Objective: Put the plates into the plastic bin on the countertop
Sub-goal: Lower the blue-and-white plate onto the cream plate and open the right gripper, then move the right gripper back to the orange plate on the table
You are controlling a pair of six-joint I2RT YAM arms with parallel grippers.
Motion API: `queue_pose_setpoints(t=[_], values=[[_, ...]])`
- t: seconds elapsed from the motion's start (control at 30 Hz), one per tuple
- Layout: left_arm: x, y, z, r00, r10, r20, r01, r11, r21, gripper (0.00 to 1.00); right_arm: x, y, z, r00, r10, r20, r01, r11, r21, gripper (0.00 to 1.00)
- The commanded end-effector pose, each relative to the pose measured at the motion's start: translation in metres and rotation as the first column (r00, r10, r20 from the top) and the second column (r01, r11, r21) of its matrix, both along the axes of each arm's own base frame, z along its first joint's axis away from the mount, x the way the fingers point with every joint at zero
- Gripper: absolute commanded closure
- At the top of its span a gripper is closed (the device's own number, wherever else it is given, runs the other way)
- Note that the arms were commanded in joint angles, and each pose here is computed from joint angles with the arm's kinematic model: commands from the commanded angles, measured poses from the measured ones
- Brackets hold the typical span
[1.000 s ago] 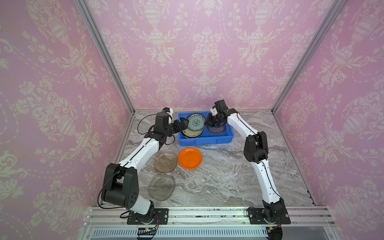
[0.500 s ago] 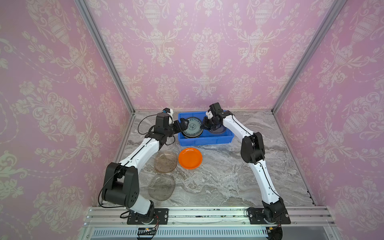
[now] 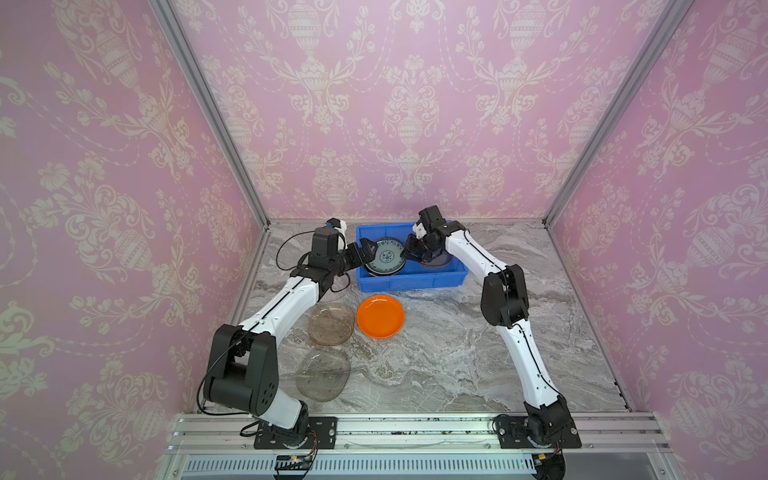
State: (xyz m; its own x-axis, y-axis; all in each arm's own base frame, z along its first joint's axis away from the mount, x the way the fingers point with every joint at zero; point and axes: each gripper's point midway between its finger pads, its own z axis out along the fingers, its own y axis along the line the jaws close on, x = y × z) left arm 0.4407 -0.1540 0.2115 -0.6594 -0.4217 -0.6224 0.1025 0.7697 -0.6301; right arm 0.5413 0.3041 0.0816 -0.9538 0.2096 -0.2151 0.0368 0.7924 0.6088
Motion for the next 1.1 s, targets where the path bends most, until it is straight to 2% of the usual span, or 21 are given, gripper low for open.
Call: queue_pose_setpoints(t=[0.0,0.2,0.37,0.5,0.73,0.93,1.07], values=[[-0.003,0.0,0.003,1.0,-0.015,0.014,0.015,1.0,-0.004,0.03,-0.001,-0.003,0.012,1.0,0.005,0.023,-0.004,0.999,-0.042,0.76],[-0.004,-0.002,0.004,1.0,-0.023,0.014,0.023,1.0,-0.013,0.03,-0.006,-0.016,0.033,0.997,0.03,0.077,-0.021,0.993,-0.117,0.57],[-0.004,-0.003,0.001,1.0,-0.028,0.009,0.028,0.999,-0.023,0.03,-0.01,-0.023,0.058,0.99,0.028,0.138,-0.008,0.99,-0.143,0.56],[-0.005,-0.004,-0.001,0.999,-0.032,0.005,0.032,0.999,-0.026,0.02,-0.017,-0.019,0.088,0.974,0.049,0.22,-0.033,0.997,-0.075,0.55],[-0.01,-0.003,-0.001,0.999,-0.038,0.011,0.039,0.999,-0.016,0.01,-0.057,-0.019,0.157,0.897,0.034,0.441,-0.086,0.991,0.098,0.42],[-0.01,-0.004,-0.005,0.999,-0.049,0.009,0.049,0.999,-0.019,0.02,-0.098,-0.047,0.169,0.864,0.002,0.503,-0.048,0.996,0.078,0.29],[-0.008,-0.006,-0.01,0.999,-0.052,0.003,0.052,0.998,-0.026,0.02,-0.122,-0.063,0.172,0.811,-0.065,0.582,-0.015,0.991,0.131,0.16]])
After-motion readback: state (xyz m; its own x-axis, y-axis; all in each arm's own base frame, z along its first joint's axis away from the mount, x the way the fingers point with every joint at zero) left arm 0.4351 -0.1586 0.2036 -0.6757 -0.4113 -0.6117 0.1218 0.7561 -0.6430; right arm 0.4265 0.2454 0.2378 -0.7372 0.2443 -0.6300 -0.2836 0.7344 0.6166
